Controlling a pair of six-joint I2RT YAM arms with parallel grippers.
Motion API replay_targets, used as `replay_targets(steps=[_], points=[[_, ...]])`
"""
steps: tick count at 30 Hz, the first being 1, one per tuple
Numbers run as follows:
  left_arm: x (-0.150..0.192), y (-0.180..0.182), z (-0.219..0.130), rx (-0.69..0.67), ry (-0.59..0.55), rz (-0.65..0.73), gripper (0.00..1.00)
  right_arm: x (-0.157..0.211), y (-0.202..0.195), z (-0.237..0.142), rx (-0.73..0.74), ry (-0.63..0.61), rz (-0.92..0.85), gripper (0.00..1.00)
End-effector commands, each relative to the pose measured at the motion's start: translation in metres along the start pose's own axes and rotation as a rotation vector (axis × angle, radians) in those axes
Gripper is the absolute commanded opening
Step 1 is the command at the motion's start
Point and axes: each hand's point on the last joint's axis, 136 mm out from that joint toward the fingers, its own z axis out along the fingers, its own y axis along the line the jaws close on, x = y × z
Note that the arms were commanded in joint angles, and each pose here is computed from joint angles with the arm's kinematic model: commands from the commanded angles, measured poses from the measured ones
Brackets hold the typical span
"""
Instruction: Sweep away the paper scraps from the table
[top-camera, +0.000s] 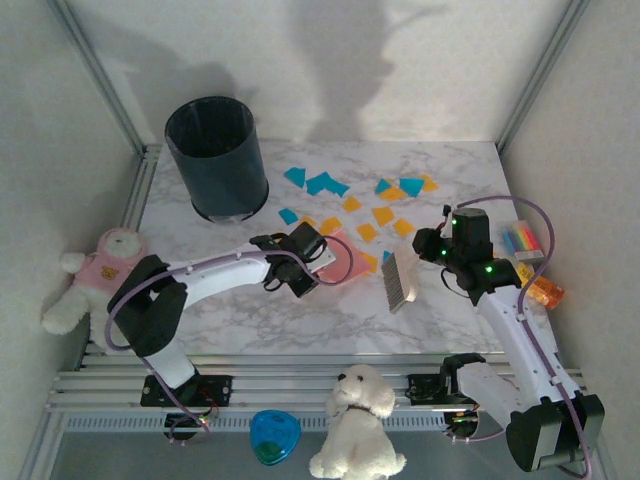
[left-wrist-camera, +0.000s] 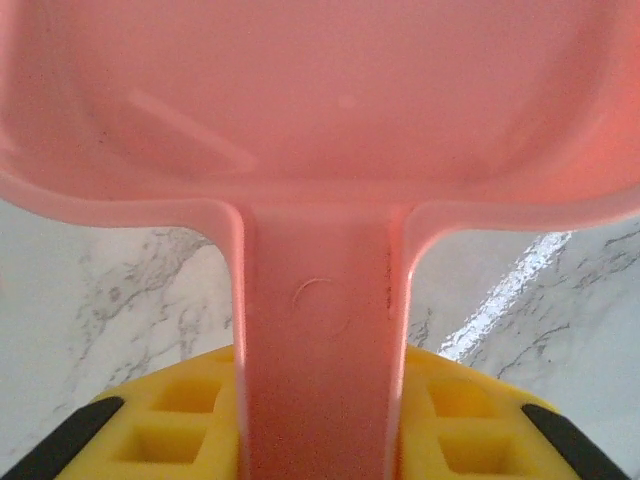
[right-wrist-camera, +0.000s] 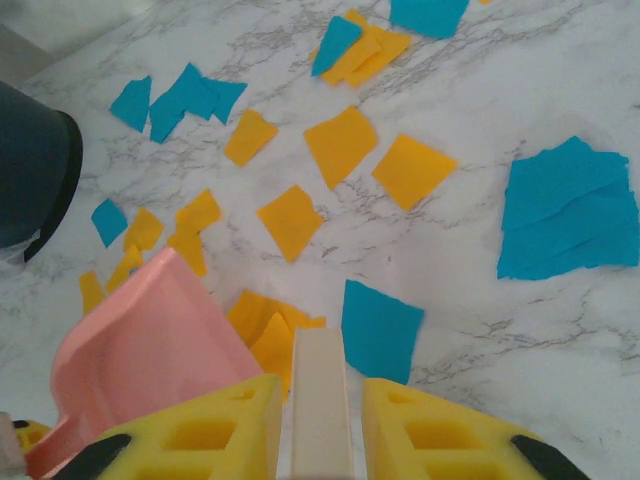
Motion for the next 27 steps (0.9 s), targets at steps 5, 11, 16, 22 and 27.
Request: replay_targets(steps=[5, 11, 16, 22, 27], points=[[-0.008, 0.009, -0.042, -0.082, -0.081, 0.064, 0.0, -0.014, 0.005, -0.004, -0.021, -0.053, -0.006, 0.0], [-0.019, 0.032, -0.067, -0.175, -0.142, -0.03, 0.0, -0.022, 0.018, 0.004, -0.089, -0.065, 0.0, 0.0], [-0.018, 0.039, -0.085, -0.203, -0.158, -0.026, 0.0, -0.028, 0.038, 0.019, -0.198, -0.051, -0.002, 0.0], [0.003, 0.037, -0.091, -0.189, -0.11, 0.041, 0.0, -0.028, 0.054, 0.046, -0.287, 0.006, 0.01, 0.0], [0.023, 0.019, -0.089, -0.106, -0.087, 0.173, 0.0, -0.023, 0.048, 0.065, -0.267, 0.036, 0.021, 0.0]])
